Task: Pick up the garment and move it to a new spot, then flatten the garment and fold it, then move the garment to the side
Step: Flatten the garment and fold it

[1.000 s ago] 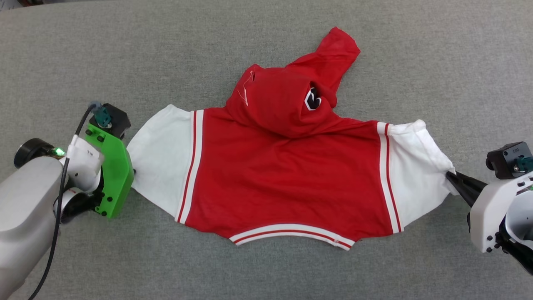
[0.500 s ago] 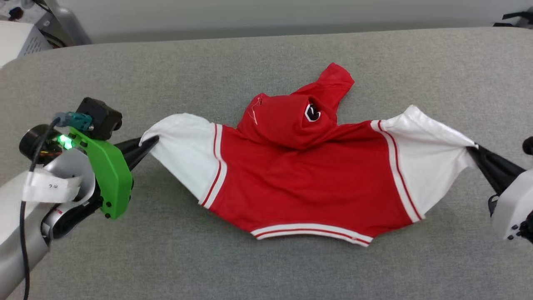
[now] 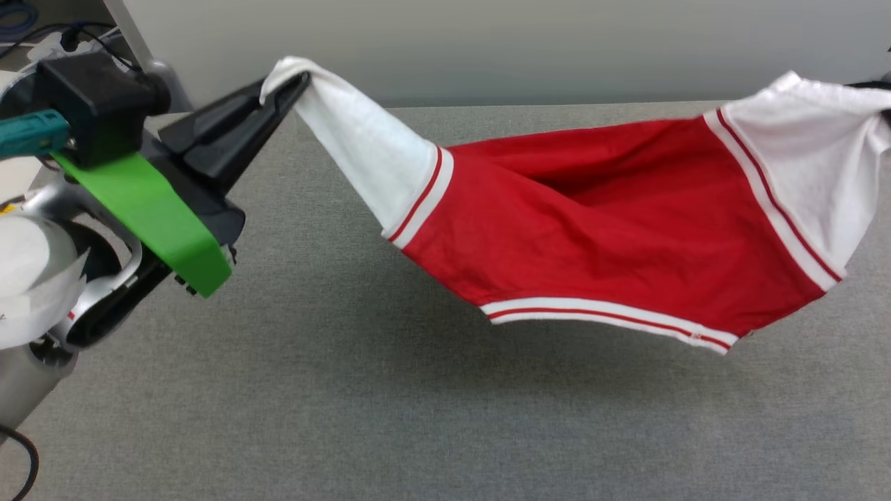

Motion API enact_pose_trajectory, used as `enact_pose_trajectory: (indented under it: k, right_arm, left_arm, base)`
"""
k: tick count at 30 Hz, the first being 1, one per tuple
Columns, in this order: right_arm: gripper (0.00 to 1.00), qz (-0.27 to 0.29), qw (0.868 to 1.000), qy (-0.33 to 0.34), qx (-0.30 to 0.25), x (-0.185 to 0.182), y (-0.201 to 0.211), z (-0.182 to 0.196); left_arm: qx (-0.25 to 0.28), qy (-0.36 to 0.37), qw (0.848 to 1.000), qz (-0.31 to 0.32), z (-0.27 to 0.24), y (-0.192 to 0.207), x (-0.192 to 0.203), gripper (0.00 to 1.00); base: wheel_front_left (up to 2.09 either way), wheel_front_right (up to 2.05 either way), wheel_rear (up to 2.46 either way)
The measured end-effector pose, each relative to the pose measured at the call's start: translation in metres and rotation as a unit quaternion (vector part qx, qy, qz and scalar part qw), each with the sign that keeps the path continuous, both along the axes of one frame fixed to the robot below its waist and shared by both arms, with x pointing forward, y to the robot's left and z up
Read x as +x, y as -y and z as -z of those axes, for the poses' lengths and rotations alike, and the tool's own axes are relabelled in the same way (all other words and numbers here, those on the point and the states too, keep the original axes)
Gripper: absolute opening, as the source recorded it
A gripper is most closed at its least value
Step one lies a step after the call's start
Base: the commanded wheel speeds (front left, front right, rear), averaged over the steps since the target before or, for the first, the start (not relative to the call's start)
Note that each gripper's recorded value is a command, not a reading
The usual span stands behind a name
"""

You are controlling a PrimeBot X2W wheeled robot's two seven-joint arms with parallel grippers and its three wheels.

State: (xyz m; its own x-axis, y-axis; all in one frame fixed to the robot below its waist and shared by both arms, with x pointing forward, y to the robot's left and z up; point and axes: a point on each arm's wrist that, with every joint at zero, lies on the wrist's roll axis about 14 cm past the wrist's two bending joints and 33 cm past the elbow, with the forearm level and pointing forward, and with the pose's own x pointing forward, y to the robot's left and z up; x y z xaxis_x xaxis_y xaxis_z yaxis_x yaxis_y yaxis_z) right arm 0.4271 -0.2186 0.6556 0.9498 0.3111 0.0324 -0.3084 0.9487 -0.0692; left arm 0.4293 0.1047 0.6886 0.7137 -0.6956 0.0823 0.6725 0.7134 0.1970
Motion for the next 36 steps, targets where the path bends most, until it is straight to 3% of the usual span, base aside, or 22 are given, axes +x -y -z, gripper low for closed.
enact_pose_trajectory:
  k: [8, 14, 30, 36]
  right_arm:
    - [0.0, -0.002, 0.997, 0.071, -0.022, 0.023, 0.0, -0.06]
    - [0.0, -0.004, 0.996, 0.081, -0.033, 0.055, -0.005, -0.076]
    - [0.0, 0.024, 0.992, 0.114, -0.054, 0.187, -0.014, -0.109]
    - [0.0, 0.043, 0.986, 0.15, -0.051, 0.224, -0.013, -0.127]
  left_arm:
    - [-0.017, 0.095, 0.995, 0.005, -0.059, 0.011, 0.016, 0.0]
    - [-0.03, 0.131, 0.991, 0.002, -0.086, 0.016, 0.044, 0.0]
    - [-0.045, 0.23, 0.969, -0.076, -0.134, 0.006, 0.17, 0.0]
    - [-0.081, 0.246, 0.961, -0.097, -0.138, -0.007, 0.206, 0.0]
  base:
    - [0.0, 0.0, 0.0]
    - [0.0, 0.0, 0.0]
    - [0.0, 0.0, 0.0]
    - [0.0, 0.0, 0.0]
